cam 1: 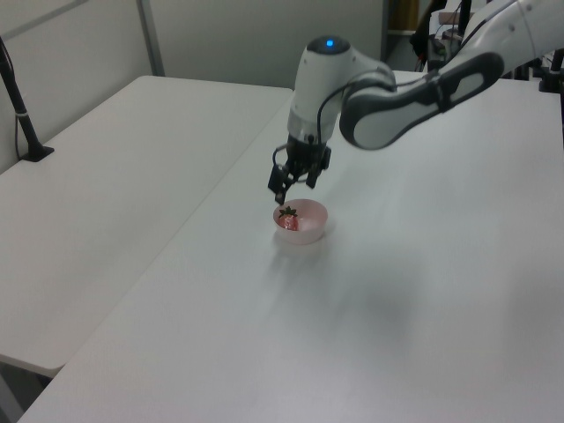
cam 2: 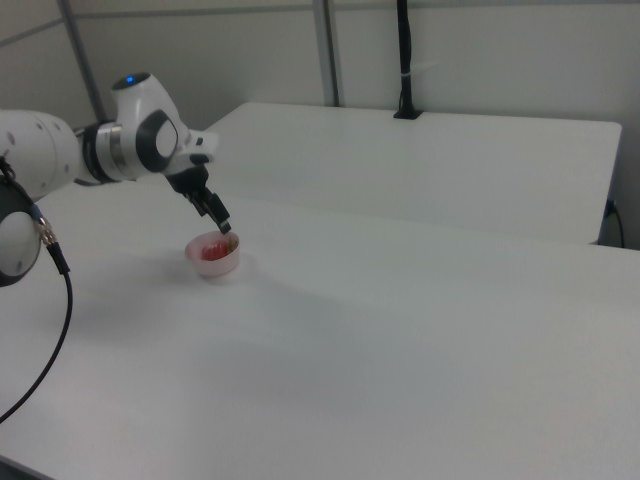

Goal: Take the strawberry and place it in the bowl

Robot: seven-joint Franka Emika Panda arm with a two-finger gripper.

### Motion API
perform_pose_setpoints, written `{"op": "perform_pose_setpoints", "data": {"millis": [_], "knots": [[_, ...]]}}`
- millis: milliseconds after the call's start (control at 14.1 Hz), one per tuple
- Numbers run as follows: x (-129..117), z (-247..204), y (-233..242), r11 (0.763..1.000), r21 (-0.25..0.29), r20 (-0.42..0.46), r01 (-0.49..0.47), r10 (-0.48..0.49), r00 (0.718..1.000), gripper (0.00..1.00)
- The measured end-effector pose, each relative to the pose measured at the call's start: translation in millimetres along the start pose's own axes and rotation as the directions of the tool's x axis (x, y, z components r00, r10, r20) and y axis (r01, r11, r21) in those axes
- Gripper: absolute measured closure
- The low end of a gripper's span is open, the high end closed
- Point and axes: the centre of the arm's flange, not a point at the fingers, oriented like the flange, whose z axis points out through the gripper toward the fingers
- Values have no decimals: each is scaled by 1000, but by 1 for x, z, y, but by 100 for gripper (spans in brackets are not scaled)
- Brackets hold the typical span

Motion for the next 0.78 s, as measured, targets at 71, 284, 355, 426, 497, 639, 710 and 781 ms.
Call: {"op": "perform_pose_setpoints", "data": {"millis": [71, 284, 355, 426, 497, 639, 710, 781], "knots": [[5, -30, 9, 1000, -18, 6, -12, 12, 1000, 0], [10, -107, 46, 997, -75, 68, -26, 31, 997, 0], [11, -128, 66, 995, -87, 100, -41, 50, 994, 0], [11, -154, 94, 994, -96, 135, -49, 62, 989, 0], [4, -173, 115, 993, -110, 166, -36, 54, 985, 0], [-10, -196, 136, 992, -127, 198, 15, 11, 980, 0], [-17, -208, 144, 991, -128, 201, 39, -12, 979, 0], [-22, -217, 153, 990, -127, 200, 59, -33, 979, 0]]}}
